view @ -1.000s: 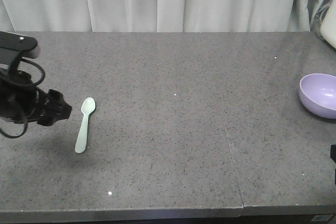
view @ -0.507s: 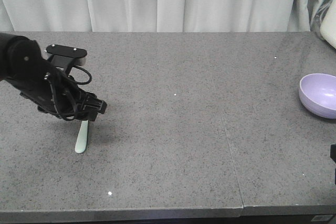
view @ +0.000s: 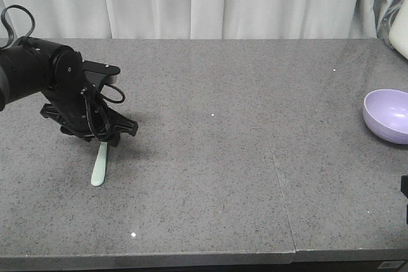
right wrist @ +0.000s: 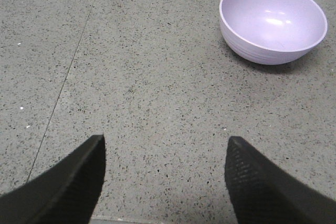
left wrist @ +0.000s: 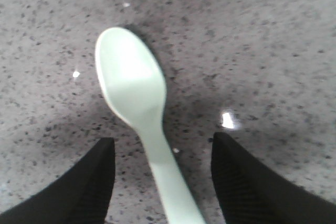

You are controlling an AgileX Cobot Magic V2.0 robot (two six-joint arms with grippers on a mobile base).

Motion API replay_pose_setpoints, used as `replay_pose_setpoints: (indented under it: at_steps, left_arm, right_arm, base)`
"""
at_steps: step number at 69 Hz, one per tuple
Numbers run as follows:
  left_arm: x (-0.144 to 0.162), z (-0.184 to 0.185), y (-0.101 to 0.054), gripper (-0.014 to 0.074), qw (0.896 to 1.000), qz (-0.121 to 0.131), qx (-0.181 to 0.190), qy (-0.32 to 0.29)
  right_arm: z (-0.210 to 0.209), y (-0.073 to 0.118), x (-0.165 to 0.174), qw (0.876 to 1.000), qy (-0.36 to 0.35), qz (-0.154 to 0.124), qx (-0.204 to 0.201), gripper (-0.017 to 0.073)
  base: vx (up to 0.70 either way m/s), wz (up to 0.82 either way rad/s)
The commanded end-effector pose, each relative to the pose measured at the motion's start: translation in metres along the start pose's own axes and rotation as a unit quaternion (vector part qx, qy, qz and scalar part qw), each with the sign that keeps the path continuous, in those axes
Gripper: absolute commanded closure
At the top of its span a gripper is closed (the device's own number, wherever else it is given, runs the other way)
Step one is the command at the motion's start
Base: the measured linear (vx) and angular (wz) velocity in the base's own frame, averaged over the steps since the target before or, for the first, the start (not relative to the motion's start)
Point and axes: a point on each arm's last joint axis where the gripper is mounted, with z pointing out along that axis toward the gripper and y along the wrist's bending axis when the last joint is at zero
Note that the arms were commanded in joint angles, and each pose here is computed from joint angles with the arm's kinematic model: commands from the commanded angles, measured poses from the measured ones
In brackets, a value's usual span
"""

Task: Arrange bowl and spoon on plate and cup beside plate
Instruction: 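Lower the left gripper onto the pale green spoon handle and close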

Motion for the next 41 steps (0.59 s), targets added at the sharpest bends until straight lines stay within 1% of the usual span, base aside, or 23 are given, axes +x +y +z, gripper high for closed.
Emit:
replay_pose_setpoints:
  at_steps: [1, 27, 34, 41]
  left_arm:
    - [-0.009, -0.023, -0.001, 0.0216, 0.999, -0.004, -0.004, -0.037]
    - [-0.008, -0.005, -0.002, 0.0225, 1.000, -0.005, -0.003, -0.014]
    - [-0.008, -0.003, -0.002, 0.0265, 1.000, -0.004, -0.005, -0.010]
    - [-0.008, -0.003, -0.002, 0.0347, 1.000, -0.003, -0.005, -0.008]
  right_arm:
    - [-0.005, -0.002, -0.014, 0.999, -0.042, -0.003, 0.007, 0.0075]
    - [-0.005, -0.002, -0.014, 0.999, -0.043, -0.003, 0.007, 0.0075]
    - [-0.005, -0.002, -0.014, 0.999, -0.043, -0.003, 0.007, 0.0075]
    - [-0.005, -0.002, -0.014, 0.999, -0.043, -0.003, 0.007, 0.0075]
  base:
    - [0.00, 0.00]
    - [0.00, 0.00]
    - [0.00, 0.00]
    - [0.00, 0.00]
